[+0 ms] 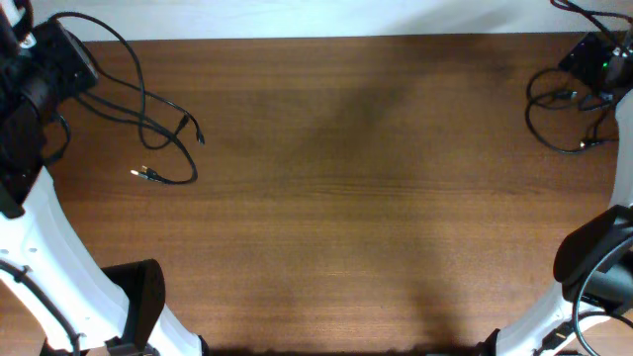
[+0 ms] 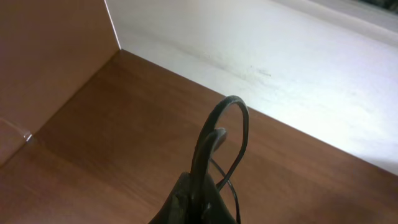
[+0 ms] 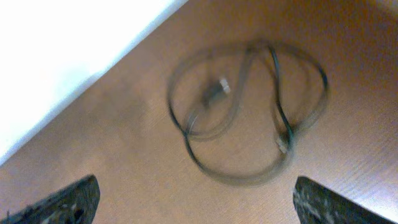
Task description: Untangle cables
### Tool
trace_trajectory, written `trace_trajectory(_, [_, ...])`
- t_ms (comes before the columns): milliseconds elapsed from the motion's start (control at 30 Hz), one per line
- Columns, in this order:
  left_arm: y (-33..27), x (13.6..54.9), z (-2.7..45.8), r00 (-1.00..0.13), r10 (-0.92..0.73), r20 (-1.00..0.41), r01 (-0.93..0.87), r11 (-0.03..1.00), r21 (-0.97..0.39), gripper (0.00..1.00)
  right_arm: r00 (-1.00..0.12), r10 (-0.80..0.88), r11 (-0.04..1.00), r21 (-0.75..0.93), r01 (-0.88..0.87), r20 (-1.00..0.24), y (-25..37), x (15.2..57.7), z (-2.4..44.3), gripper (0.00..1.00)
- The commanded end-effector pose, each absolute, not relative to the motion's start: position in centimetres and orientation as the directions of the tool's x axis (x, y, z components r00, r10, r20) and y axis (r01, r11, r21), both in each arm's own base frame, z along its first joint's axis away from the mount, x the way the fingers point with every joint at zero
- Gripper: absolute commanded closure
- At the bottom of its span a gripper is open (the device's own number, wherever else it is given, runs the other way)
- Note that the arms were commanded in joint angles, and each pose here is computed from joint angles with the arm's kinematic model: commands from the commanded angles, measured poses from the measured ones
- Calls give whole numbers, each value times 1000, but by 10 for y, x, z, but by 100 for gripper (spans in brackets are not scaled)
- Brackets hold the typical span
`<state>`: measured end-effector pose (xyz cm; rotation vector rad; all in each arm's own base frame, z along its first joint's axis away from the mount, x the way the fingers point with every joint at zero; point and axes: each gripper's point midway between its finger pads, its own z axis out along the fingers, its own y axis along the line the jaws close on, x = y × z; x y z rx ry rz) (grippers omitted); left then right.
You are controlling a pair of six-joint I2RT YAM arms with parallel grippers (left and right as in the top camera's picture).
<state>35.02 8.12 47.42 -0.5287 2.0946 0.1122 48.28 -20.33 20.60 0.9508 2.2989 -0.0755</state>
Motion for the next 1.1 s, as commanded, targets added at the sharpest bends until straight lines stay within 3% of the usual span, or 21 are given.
trace_trajectory(0, [70, 348, 478, -466, -325, -823, -365, 918, -156, 100, -575, 679, 689, 126, 713, -456, -195, 460, 167, 1])
trace_trajectory(33, [67, 349, 478, -470, -326, -820, -351, 921, -166, 100, -644, 620, 745, 80, 662, -447, -195, 455, 164, 1])
trace_trajectory(133, [68, 349, 478, -469, -325, -821, -355, 921, -162, 100, -618, 646, 721, 91, 687, -448, -200, 456, 161, 1])
trace_trajectory(167, [70, 348, 478, -470, -318, -824, -357, 922, -152, 100, -558, 708, 653, 98, 751, -433, -206, 453, 153, 39])
trace_trajectory(200, [70, 348, 478, -470, -317, -823, -357, 922, -152, 100, -535, 742, 617, 98, 781, -405, -209, 450, 141, 47])
trace_trajectory(233, [70, 348, 478, -470, -317, -823, -357, 922, -152, 100, -547, 757, 607, 73, 792, -357, -209, 450, 115, 35])
trace_trajectory(267, [70, 348, 478, -471, -316, -824, -356, 922, -151, 100, -559, 761, 606, 54, 794, -329, -209, 449, 99, 29])
trace_trajectory(333, [70, 348, 478, -473, -311, -825, -353, 924, -146, 100, -536, 811, 549, -9, 836, -234, -210, 439, 47, 30])
trace_trajectory(367, [70, 348, 478, -475, -303, -826, -350, 926, -139, 100, -496, 845, 502, -21, 865, -200, -210, 433, 34, 40])
trace_trajectory(400, [70, 348, 478, -477, -300, -826, -348, 927, -136, 100, -454, 875, 457, -25, 889, -168, -210, 428, 21, 58])
trace_trajectory(433, [70, 348, 478, -477, -300, -826, -348, 927, -136, 100, -412, 903, 415, -4, 910, -118, -209, 425, 8, 96])
trace_trajectory(667, [70, 348, 478, -477, -300, -826, -348, 928, -136, 100, -349, 918, 369, 82, 926, -190, -242, 439, 10, 96])
trace_trajectory(767, [70, 348, 478, -476, -300, -827, -348, 927, -136, 100, -408, 877, 459, 187, 869, -256, -233, 478, 15, 96])
trace_trajectory(933, [70, 348, 478, -477, -300, -826, -348, 927, -136, 100, -433, 777, 548, 153, 822, -457, -223, 522, 30, 96])
trace_trajectory(1067, [70, 348, 478, -477, -301, -826, -348, 927, -136, 100, -375, 886, 434, 208, 877, -271, -212, 496, 19, 96])
